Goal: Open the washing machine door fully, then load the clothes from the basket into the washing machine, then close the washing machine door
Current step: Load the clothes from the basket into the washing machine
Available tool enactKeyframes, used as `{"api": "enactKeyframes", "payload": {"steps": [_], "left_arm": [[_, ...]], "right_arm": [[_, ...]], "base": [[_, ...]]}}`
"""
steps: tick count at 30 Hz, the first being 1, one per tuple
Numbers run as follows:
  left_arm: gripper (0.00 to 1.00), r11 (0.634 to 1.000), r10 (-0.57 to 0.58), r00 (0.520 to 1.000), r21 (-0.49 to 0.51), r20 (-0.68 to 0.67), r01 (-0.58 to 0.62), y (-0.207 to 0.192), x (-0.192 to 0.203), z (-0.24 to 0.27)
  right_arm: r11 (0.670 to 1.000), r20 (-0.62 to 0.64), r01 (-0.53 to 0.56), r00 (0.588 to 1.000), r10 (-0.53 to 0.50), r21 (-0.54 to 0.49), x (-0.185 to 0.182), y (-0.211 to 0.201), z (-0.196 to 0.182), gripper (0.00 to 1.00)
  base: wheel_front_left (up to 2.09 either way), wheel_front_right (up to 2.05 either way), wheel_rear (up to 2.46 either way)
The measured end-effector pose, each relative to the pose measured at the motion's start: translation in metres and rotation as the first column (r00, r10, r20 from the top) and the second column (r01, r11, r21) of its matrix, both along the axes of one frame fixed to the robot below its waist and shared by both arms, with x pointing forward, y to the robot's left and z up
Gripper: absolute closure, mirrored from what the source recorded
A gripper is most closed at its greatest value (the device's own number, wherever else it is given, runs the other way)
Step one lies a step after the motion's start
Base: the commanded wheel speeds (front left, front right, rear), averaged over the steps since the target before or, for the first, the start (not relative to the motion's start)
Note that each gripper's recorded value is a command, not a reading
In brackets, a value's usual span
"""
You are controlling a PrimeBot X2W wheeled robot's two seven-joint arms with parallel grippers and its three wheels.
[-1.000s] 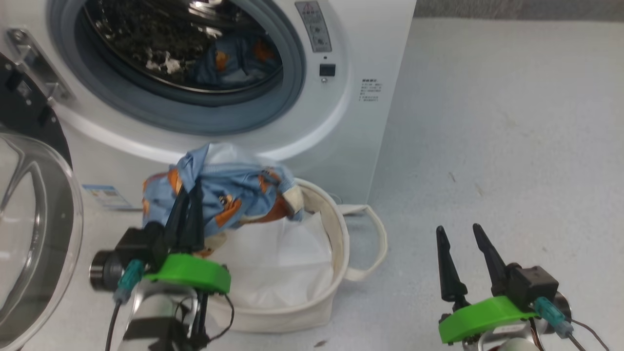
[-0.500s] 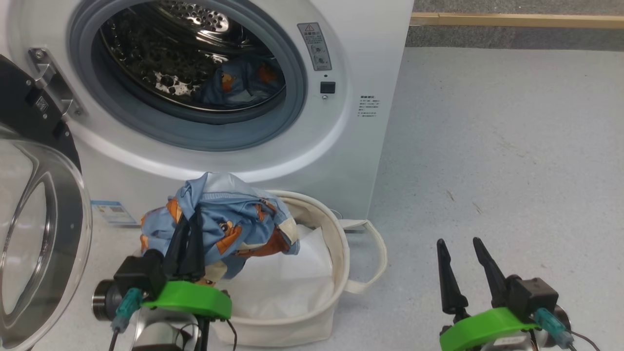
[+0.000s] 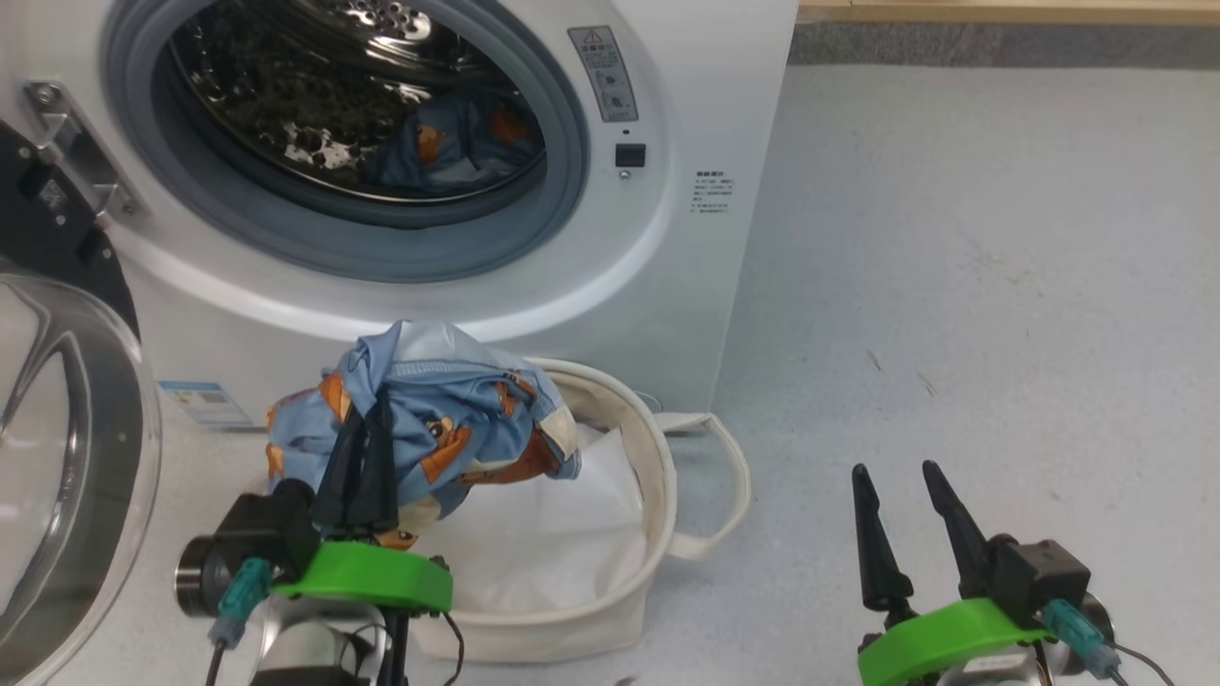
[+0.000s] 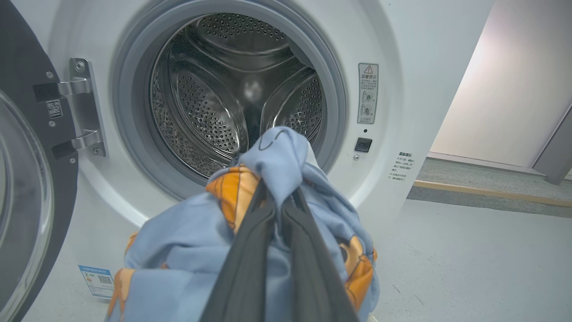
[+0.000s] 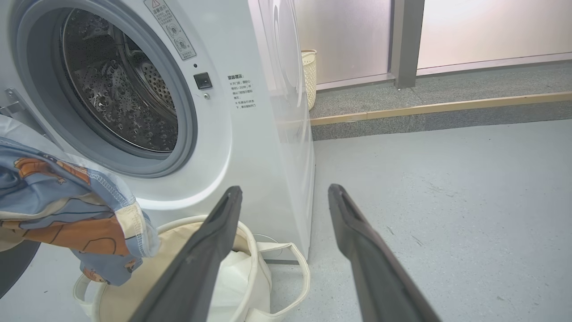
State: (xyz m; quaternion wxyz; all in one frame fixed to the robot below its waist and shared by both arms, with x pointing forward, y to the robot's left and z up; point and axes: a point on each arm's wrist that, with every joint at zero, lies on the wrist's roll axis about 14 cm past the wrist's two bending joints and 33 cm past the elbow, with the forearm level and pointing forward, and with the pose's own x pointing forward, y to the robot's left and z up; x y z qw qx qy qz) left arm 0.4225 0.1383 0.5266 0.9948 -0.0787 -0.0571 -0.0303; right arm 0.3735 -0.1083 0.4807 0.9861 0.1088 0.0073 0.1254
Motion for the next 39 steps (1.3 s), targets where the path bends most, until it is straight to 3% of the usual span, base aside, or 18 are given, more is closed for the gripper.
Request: {"api": "enactKeyframes", "payload": {"steps": [8,17,26,39], "left_arm": [[1.00,1.000,-0.001,1.000,-0.005,0.000,0.001,-0.001,0.018,-0.002],[1.00,0.999,0.036,0.997,-0.039,0.073,-0.033,0.009,0.070,0.019],[1.00,0.981,0.168,0.974,-0.126,0.153,-0.149,0.045,0.170,0.042],[1.00,0.995,0.092,0.991,-0.048,0.098,-0.088,0.015,0.290,-0.014]], "right_arm": [[1.000,-0.041,0.017,0.999,-0.017,-0.005,0.003,-0.006,-0.014,0.00],[0.999,-0.058,0.025,0.998,-0.027,-0.032,0.023,-0.011,-0.025,0.00],[0.999,-0.116,0.047,0.992,-0.047,-0.006,0.057,-0.017,-0.054,0.00],[0.998,-0.207,0.062,0.976,-0.067,-0.029,0.096,-0.028,-0.116,0.00]], "base": [[0.00,0.00,0.00],[0.00,0.00,0.00],[0.00,0.00,0.00],[0.00,0.00,0.00]]}}
